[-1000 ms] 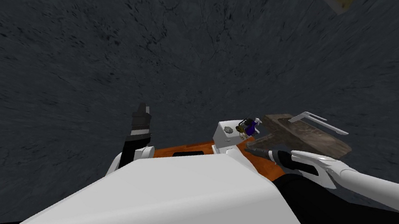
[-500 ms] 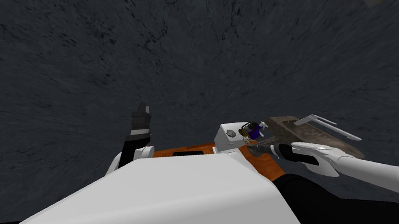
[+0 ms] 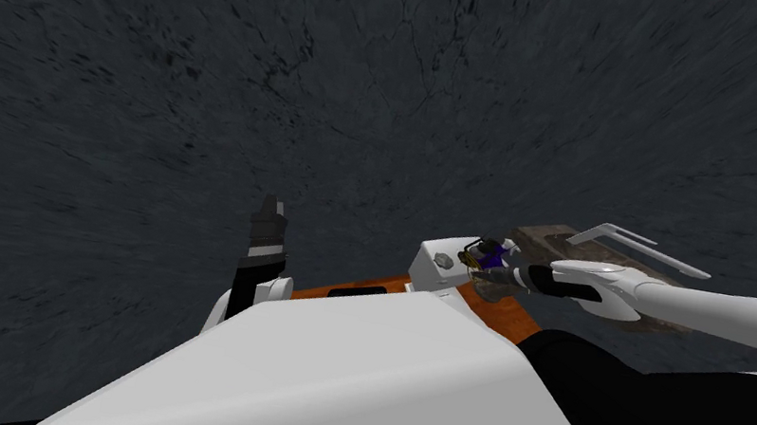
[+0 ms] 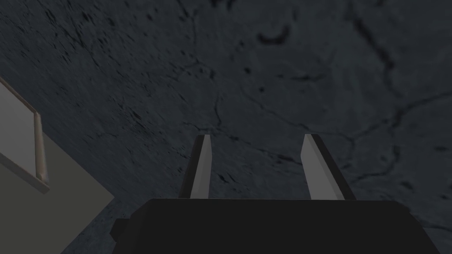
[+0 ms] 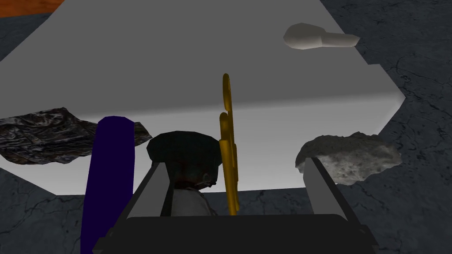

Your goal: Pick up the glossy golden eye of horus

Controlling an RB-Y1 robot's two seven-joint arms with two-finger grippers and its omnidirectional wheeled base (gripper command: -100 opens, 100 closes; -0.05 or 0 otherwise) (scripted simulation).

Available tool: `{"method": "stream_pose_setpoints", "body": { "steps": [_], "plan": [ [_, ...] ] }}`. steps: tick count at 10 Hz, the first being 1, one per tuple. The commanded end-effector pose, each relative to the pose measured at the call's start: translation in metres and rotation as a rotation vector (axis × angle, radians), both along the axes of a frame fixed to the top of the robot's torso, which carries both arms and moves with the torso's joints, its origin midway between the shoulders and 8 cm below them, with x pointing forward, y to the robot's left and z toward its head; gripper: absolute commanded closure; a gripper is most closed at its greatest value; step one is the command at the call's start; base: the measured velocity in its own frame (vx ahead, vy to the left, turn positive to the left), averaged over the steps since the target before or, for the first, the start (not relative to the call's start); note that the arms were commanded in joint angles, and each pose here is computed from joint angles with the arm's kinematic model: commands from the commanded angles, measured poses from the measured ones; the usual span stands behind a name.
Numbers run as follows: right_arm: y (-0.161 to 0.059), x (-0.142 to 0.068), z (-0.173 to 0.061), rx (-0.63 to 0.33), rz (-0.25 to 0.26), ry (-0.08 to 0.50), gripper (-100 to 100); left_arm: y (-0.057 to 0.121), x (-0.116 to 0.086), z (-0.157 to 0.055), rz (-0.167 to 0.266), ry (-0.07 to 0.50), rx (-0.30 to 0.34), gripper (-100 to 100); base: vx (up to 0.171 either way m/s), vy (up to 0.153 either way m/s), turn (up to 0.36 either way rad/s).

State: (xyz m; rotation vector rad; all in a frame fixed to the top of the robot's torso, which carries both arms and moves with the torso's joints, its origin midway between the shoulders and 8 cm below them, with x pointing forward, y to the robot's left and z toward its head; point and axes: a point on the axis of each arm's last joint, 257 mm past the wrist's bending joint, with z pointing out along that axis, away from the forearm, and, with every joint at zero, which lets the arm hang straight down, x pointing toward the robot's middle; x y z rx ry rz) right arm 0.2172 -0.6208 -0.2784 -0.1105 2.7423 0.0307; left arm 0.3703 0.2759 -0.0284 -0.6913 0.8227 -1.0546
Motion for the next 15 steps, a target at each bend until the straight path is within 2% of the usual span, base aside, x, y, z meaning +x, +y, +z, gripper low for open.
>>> {"method": "stream_pose_setpoints", "body": {
  "steps": [1, 2, 3, 5, 6, 8, 9, 13, 14, 15],
  "plan": [
    [0.000, 0.000, 0.000, 0.000, 0.000, 0.000, 0, 0.000, 0.000, 0.000, 0.000, 0.000, 0.000, 0, 0.009, 0.000, 0.002],
    [-0.002, -0.010, -0.006, 0.000, -0.012, -0.001, -100, 0.000, 0.000, 0.000, 0.000, 0.000, 0.000, 0, 0.026, -0.003, 0.091],
    [-0.003, -0.017, -0.011, 0.000, -0.020, -0.002, -100, 0.000, 0.000, 0.000, 0.000, 0.000, 0.000, 0, 0.045, -0.008, 0.096],
    [-0.003, -0.017, -0.011, 0.000, -0.020, -0.002, -100, 0.000, 0.000, 0.000, 0.000, 0.000, 0.000, 0, 0.020, -0.003, 0.007],
    [-0.004, -0.027, -0.017, 0.000, -0.031, -0.002, -100, 0.000, 0.000, 0.000, 0.000, 0.000, 0.000, 0, 0.018, 0.001, 0.083],
    [-0.005, -0.027, -0.016, -0.001, -0.030, -0.003, -100, 0.000, 0.000, 0.000, 0.000, 0.000, 0.000, 0, 0.014, -0.003, 0.021],
    [-0.005, -0.027, -0.016, -0.001, -0.030, -0.002, 100, 0.000, 0.000, 0.000, 0.000, 0.000, 0.000, 0, 0.000, 0.000, 0.000],
    [-0.011, -0.027, -0.015, -0.019, -0.029, -0.002, 100, 0.000, 0.000, 0.000, 0.000, 0.000, 0.000, 0, 0.000, -0.001, -0.003],
    [-0.010, -0.027, -0.015, -0.018, -0.030, -0.002, 0, 0.000, 0.000, 0.000, 0.000, 0.000, 0.000, 0, 0.000, 0.000, 0.000],
    [-0.003, -0.014, -0.009, 0.000, -0.016, -0.001, 100, 0.000, 0.000, 0.000, 0.000, 0.000, 0.000, 0, -0.033, 0.004, -0.118]
  ]
}}
